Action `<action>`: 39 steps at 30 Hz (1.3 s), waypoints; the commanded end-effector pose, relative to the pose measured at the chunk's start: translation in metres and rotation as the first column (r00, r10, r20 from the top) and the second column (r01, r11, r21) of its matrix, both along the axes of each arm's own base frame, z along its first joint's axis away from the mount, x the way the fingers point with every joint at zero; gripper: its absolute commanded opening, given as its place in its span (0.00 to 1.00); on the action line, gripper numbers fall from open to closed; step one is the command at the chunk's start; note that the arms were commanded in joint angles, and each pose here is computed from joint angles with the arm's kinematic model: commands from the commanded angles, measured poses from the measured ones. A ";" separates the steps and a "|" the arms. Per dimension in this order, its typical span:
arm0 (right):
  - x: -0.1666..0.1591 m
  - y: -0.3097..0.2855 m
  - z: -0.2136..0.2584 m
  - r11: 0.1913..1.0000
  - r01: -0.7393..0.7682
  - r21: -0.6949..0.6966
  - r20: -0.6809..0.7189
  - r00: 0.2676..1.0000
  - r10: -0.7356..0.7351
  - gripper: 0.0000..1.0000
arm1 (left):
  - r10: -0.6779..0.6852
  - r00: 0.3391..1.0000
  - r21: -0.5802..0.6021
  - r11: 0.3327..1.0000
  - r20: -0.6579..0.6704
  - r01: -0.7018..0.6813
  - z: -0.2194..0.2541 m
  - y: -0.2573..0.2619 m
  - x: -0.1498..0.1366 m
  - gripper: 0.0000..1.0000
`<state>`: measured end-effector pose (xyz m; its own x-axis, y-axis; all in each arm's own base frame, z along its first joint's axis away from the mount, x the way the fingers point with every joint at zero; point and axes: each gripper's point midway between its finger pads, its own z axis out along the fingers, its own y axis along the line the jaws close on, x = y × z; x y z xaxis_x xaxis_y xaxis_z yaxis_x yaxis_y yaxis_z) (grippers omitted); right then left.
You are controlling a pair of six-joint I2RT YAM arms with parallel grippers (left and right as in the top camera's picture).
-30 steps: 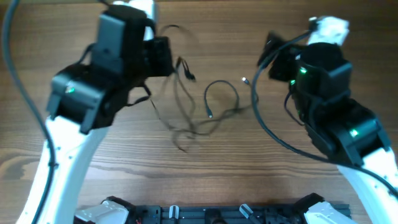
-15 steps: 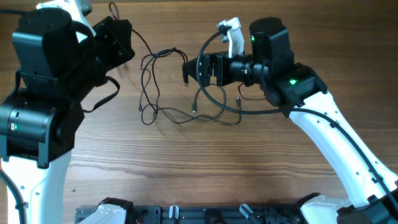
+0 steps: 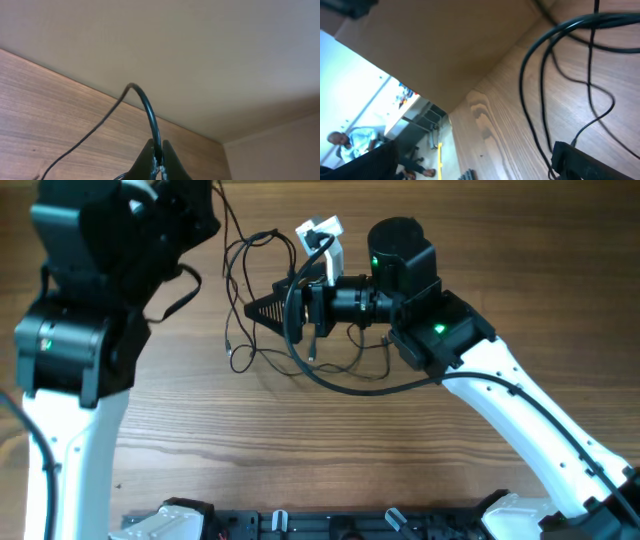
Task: Untangle cables
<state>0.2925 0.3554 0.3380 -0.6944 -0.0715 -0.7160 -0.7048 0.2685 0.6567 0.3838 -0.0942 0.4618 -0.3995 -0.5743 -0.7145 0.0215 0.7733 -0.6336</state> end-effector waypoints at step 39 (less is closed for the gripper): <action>0.046 0.110 -0.081 0.991 0.125 0.045 0.172 0.976 -0.131 0.04 | 0.214 0.974 0.074 0.973 0.073 -0.219 0.019 0.036 -0.013 0.04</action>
<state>0.3415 0.4508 0.2796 -0.5346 0.0495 -0.8436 -0.7906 0.3235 0.5200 0.3797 -0.0574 0.4721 -0.2303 -0.5873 -0.7759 -0.1389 0.8090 -0.5712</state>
